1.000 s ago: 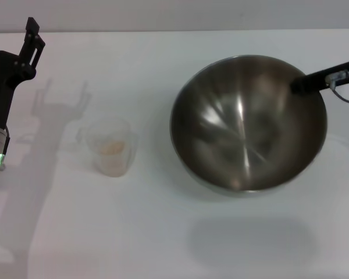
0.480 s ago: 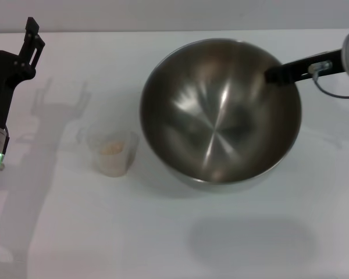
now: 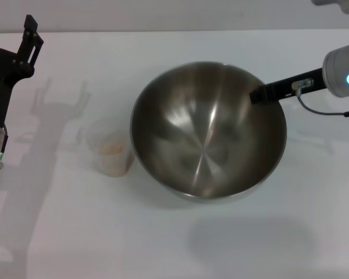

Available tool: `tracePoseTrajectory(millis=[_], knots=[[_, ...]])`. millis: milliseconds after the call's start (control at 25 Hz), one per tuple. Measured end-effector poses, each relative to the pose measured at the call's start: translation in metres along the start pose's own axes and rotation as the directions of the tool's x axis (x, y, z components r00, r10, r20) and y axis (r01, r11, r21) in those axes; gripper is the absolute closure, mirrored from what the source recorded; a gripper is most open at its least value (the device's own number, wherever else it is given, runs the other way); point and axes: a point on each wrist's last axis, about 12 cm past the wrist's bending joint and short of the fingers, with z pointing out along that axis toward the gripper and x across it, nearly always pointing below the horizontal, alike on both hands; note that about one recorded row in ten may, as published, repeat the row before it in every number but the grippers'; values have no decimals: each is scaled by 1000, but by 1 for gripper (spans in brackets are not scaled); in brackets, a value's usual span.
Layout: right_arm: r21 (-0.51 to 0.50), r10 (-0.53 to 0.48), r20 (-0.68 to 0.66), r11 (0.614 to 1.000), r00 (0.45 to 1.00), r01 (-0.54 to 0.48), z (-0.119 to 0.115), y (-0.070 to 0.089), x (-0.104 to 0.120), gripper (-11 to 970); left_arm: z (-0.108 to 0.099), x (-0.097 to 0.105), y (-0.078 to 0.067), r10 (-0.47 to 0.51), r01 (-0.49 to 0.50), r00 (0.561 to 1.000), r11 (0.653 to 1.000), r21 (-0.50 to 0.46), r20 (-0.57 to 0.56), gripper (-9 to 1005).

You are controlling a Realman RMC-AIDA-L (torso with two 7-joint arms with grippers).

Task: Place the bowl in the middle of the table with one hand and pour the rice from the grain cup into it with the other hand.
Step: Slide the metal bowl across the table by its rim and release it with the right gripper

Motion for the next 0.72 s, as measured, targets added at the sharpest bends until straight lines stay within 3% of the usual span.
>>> tracePoseTrajectory(millis=[720], knots=[[-15, 16, -63, 1000, 998, -17, 17, -1, 8, 940, -2, 0, 0, -2, 2, 1000, 1000, -2, 0, 181]])
